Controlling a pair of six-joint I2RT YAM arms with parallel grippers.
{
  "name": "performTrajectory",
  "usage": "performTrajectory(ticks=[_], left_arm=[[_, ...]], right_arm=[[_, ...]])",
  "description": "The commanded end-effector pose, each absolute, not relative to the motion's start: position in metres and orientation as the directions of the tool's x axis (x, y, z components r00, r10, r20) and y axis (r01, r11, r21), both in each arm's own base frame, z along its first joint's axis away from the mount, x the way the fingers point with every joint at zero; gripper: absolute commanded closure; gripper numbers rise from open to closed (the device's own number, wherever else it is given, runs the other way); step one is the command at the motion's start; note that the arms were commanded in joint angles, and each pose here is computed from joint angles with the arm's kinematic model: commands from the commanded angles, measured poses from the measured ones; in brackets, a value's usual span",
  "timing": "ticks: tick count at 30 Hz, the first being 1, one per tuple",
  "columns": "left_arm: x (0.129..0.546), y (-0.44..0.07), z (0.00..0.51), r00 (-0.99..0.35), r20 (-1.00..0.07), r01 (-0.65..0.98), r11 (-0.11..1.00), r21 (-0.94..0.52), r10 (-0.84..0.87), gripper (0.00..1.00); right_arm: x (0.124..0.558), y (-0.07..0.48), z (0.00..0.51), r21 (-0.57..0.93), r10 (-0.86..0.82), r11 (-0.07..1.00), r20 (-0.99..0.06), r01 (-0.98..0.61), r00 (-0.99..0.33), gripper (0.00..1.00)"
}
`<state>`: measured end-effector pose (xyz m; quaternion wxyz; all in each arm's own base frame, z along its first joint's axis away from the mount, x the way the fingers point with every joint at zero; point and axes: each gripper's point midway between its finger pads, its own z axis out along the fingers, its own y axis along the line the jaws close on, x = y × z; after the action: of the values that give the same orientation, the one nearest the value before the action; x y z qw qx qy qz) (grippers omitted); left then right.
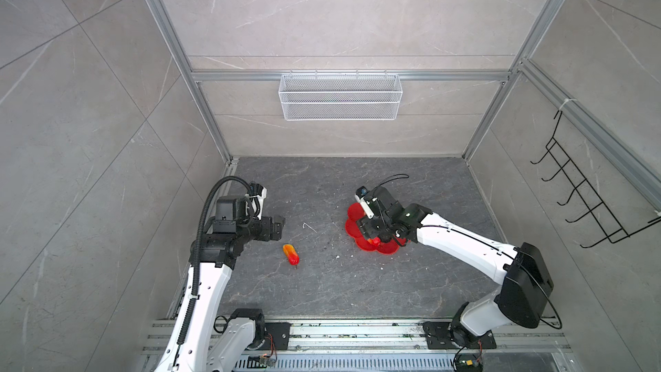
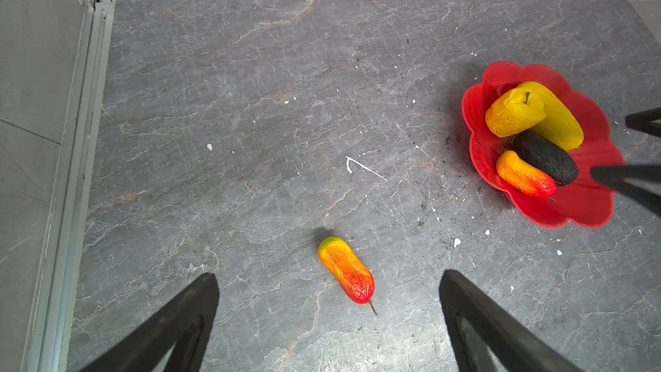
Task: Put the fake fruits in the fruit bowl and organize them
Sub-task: 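Reach the right gripper to the last red-orange mango and grasp it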
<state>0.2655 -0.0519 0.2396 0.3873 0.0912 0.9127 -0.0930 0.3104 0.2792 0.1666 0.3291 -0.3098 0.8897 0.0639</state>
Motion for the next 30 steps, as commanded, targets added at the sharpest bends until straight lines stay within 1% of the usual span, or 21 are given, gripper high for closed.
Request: performTrajectory(ticks=[1, 2, 5, 8, 14, 18, 23, 26, 30], left_arm=[[0.265, -0.052, 0.244, -0.666, -0.738, 0.254, 0.963, -0.088, 0.109, 0.0], [0.265, -0.052, 0.244, -0.666, -0.738, 0.254, 0.963, -0.088, 0.108, 0.0], [0.265, -0.052, 0.244, -0.665, -0.739, 0.253, 0.964, -0.086, 0.108, 0.0], [0.265, -0.051, 0.244, -0.667, -0.737, 0.251, 0.964, -0.085, 0.108, 0.0], [0.265, -0.051, 0.244, -0.666, -0.738, 0.249, 0.965, -0.082, 0.109, 0.0], [0.265, -0.051, 0.244, -0.666, -0.737, 0.249, 0.965, -0.081, 0.11, 0.0], [0.264, -0.051, 0.245, -0.665, -0.739, 0.248, 0.965, -0.082, 0.108, 0.0], [0.264, -0.05, 0.245, -0.664, -0.74, 0.247, 0.966, -0.081, 0.108, 0.0], [0.264, -0.051, 0.245, -0.661, -0.742, 0.252, 0.964, -0.083, 0.109, 0.0]], right_arm=[[0.298, 0.344, 0.183, -0.019, -0.514, 0.705, -0.703, -0.709, -0.492, 0.06], [0.293, 0.364, 0.182, -0.008, -0.524, 0.674, -0.709, -0.738, -0.471, 0.0], [0.284, 0.412, 0.173, 0.01, -0.547, 0.621, -0.71, -0.784, -0.443, 0.0], [0.275, 0.447, 0.16, 0.058, -0.542, 0.595, -0.708, -0.802, -0.453, 0.0], [0.26, 0.493, 0.131, 0.187, -0.483, 0.608, -0.684, -0.772, -0.546, 0.0], [0.254, 0.512, 0.108, 0.222, -0.471, 0.624, -0.658, -0.749, -0.588, 0.01], [0.254, 0.522, 0.079, 0.236, -0.476, 0.644, -0.621, -0.727, -0.623, 0.05], [0.257, 0.522, 0.067, 0.222, -0.483, 0.655, -0.612, -0.722, -0.626, 0.12], [0.261, 0.523, 0.051, 0.169, -0.53, 0.645, -0.604, -0.746, -0.595, 0.19]])
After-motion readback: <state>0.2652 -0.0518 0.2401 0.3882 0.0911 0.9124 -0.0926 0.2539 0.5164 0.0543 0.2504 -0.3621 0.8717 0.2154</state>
